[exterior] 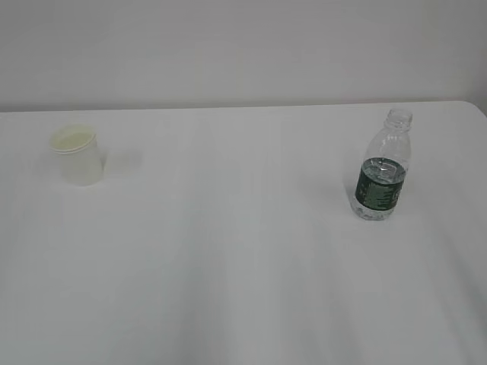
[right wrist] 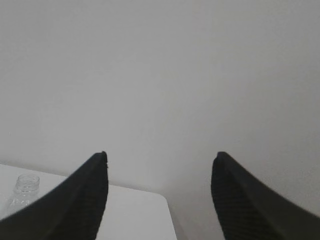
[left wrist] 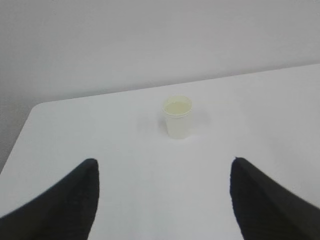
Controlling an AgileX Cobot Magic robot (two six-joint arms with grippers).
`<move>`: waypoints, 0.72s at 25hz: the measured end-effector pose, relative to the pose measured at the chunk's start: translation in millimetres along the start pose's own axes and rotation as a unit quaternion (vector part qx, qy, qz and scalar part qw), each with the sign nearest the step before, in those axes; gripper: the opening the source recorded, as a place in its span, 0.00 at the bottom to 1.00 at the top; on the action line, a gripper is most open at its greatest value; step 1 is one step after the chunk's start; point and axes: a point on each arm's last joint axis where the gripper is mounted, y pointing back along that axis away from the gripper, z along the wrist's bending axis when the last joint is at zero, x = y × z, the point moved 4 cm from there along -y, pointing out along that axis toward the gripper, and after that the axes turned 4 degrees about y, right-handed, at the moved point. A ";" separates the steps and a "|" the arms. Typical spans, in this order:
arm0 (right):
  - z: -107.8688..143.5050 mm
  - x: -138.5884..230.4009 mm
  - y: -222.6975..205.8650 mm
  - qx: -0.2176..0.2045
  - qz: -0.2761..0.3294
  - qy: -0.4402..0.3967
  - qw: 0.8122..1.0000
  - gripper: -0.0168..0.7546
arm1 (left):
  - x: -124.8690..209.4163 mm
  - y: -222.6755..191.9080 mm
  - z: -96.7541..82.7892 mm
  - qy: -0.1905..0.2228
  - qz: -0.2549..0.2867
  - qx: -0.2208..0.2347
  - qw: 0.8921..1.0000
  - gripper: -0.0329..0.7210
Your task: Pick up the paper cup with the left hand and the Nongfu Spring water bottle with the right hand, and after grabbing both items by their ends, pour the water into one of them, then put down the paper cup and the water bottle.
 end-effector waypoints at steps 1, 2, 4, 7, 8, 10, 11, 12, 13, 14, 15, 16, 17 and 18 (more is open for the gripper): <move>-0.6 0.3 0.1 0.001 0.003 0.001 1.000 0.67 | 1.3 0.0 0.1 0.000 0.005 0.000 1.000 0.82; -0.7 0.6 0.1 0.000 0.006 0.001 1.000 0.67 | 3.2 0.0 0.2 0.000 0.012 -0.001 1.000 0.82; -0.4 1.6 0.1 -0.001 0.010 -0.002 1.000 0.67 | 6.2 0.1 0.4 0.000 0.024 -0.001 1.000 0.82; 0.4 1.9 0.1 -0.004 0.011 -0.002 1.000 0.67 | 9.2 0.3 0.9 -0.002 0.035 -0.004 0.999 0.82; 0.8 1.6 0.1 -0.006 0.010 0.000 1.000 0.67 | 10.3 0.8 1.1 -0.002 0.038 -0.004 0.999 0.82; 1.3 1.3 0.1 -0.008 0.009 -0.001 1.000 0.67 | 11.5 2.8 1.3 -0.002 0.038 -0.005 0.999 0.82; 1.6 1.1 0.1 -0.009 0.008 0.000 1.000 0.67 | 12.3 4.6 1.6 -0.002 0.037 -0.005 0.999 0.82; 1.9 1.0 0.1 -0.010 0.007 -0.001 1.000 0.67 | 13.5 7.2 1.7 -0.002 0.035 -0.005 0.999 0.82; 2.3 -0.1 0.2 -0.012 0.005 0.000 1.000 0.67 | 14.8 9.9 2.1 -0.003 0.033 -0.006 0.999 0.82; 2.6 -0.3 0.2 -0.013 0.004 -0.001 1.000 0.67 | 15.9 12.9 2.7 -0.004 0.029 -0.008 1.000 0.82; 3.1 -0.6 0.2 -0.015 0.003 -0.001 1.000 0.67 | 17.3 15.8 3.1 -0.004 0.026 -0.009 1.000 0.82; 3.4 -0.8 0.2 -0.016 0.002 -0.001 1.000 0.67 | 18.6 19.8 3.3 -0.004 0.020 -0.009 1.000 0.82; 3.8 -1.1 0.2 -0.018 0.001 -0.001 1.000 0.67 | 19.8 22.6 3.5 -0.004 0.016 -0.009 1.000 0.82; 4.4 -1.5 0.2 -0.020 0.000 -0.002 1.000 0.67 | 21.2 25.2 3.8 -0.004 0.015 -0.010 1.000 0.82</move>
